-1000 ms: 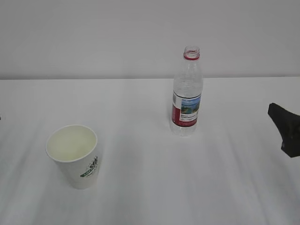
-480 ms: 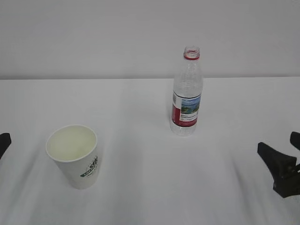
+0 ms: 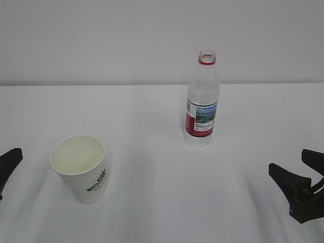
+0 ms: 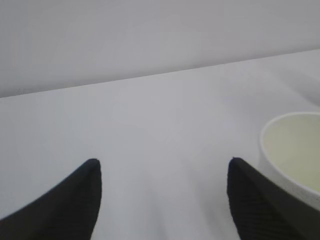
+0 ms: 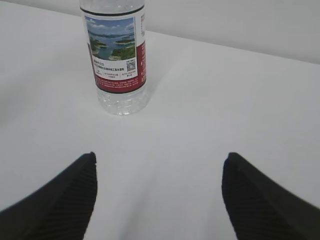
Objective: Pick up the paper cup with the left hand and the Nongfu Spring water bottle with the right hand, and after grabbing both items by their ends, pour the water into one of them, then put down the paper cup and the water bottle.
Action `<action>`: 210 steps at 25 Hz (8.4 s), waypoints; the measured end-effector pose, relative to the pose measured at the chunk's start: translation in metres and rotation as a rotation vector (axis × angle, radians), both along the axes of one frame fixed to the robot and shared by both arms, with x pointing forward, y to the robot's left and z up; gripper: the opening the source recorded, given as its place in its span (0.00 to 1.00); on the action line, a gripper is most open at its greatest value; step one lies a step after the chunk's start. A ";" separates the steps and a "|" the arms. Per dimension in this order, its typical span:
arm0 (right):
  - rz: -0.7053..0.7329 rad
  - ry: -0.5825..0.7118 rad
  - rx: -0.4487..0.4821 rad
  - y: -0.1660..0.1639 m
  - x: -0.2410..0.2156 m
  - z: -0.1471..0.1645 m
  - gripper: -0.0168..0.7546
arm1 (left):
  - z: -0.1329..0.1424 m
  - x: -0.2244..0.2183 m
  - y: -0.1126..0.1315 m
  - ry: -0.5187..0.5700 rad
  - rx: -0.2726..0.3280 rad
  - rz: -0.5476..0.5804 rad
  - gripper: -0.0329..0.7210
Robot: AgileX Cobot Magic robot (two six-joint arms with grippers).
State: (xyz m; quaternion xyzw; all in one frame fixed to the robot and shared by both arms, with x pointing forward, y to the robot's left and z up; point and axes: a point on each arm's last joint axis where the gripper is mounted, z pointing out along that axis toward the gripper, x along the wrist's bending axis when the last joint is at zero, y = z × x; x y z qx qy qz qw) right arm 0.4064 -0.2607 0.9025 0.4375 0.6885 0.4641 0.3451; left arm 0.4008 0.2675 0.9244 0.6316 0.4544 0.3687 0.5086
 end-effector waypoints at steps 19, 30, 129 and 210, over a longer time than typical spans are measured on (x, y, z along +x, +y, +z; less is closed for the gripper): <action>0.123 -0.020 -0.028 0.011 0.027 -0.005 0.79 | 0.000 -0.001 -0.004 -0.001 0.012 -0.051 0.80; 0.206 -0.011 -0.025 0.020 0.052 -0.015 0.79 | -0.018 0.000 -0.004 0.104 0.017 -0.052 0.80; 0.412 -0.085 0.162 0.076 0.200 -0.062 0.69 | -0.025 0.000 -0.006 0.148 0.022 -0.079 0.80; 0.195 -0.047 0.060 0.028 0.026 0.017 0.68 | -0.025 -0.011 -0.026 0.138 0.062 -0.355 0.80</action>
